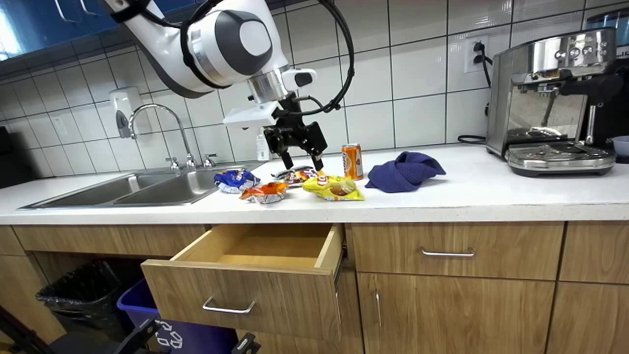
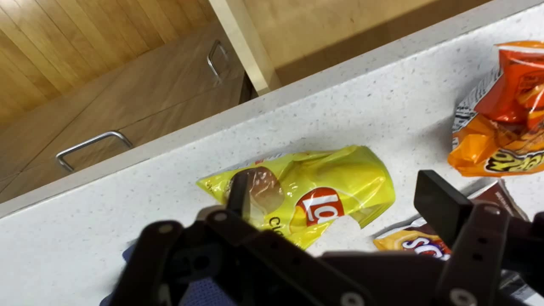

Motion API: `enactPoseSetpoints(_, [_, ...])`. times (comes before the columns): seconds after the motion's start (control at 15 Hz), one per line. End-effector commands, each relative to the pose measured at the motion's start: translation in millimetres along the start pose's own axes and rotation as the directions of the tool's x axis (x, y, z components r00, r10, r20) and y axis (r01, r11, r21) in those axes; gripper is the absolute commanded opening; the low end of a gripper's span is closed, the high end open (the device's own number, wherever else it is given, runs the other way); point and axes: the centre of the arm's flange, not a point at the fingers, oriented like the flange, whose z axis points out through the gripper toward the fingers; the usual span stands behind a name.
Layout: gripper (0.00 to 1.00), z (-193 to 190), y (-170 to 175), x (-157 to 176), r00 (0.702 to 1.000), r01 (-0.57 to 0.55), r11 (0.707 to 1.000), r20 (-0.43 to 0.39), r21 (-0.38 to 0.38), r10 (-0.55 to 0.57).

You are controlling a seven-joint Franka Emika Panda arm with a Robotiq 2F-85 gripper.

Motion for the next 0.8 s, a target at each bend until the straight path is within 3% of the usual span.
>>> enactPoseSetpoints(0.0, [1.0, 2, 14, 21, 0.998, -0.044, 0.999, -0.034, -0.03, 0.043])
enactPoseSetpoints(0.73, [1.0, 21, 45, 63, 0.995, -0.08, 0.996, -0.061, -0.05, 0.077])
